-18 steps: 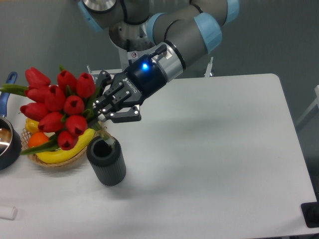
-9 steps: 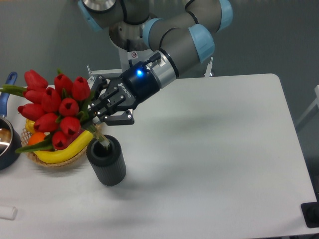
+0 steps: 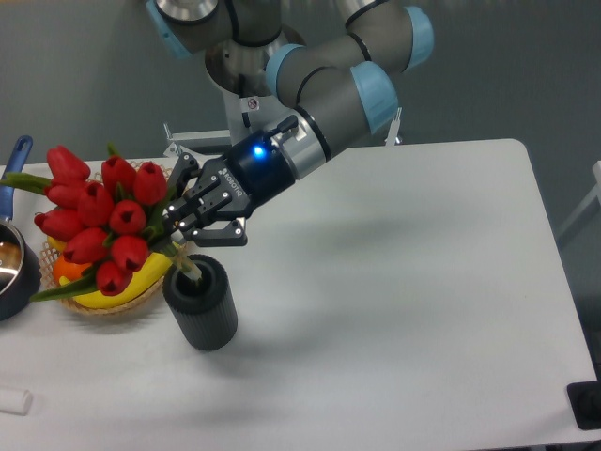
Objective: Insert the flowers into the vase
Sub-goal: 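Align the tulip stems over the black vase opening, then lower the tulip stems into the black vase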
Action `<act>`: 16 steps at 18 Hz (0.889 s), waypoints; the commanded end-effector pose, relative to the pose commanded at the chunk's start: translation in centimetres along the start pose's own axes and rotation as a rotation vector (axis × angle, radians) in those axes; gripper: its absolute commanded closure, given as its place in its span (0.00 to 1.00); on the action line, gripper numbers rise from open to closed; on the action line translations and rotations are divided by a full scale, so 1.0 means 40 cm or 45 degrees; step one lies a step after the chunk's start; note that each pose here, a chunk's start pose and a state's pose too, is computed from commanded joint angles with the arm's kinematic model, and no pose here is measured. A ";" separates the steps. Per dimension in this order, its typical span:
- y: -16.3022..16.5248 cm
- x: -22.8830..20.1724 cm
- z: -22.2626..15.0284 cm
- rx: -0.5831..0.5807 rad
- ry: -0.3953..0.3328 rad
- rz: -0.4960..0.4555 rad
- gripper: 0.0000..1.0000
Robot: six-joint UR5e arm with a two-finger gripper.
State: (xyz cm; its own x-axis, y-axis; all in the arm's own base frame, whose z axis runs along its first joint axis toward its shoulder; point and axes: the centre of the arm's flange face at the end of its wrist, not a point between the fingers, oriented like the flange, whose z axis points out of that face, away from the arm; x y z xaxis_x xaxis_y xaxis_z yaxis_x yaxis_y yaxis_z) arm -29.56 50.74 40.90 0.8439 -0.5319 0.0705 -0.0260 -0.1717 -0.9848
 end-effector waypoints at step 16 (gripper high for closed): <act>0.147 0.013 0.030 -0.023 0.028 -0.086 0.80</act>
State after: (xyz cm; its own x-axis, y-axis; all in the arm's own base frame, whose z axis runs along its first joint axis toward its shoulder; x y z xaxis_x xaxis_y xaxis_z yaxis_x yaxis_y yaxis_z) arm -28.63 50.44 34.97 0.8319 -0.5368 0.1405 0.0208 -0.2228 -0.9746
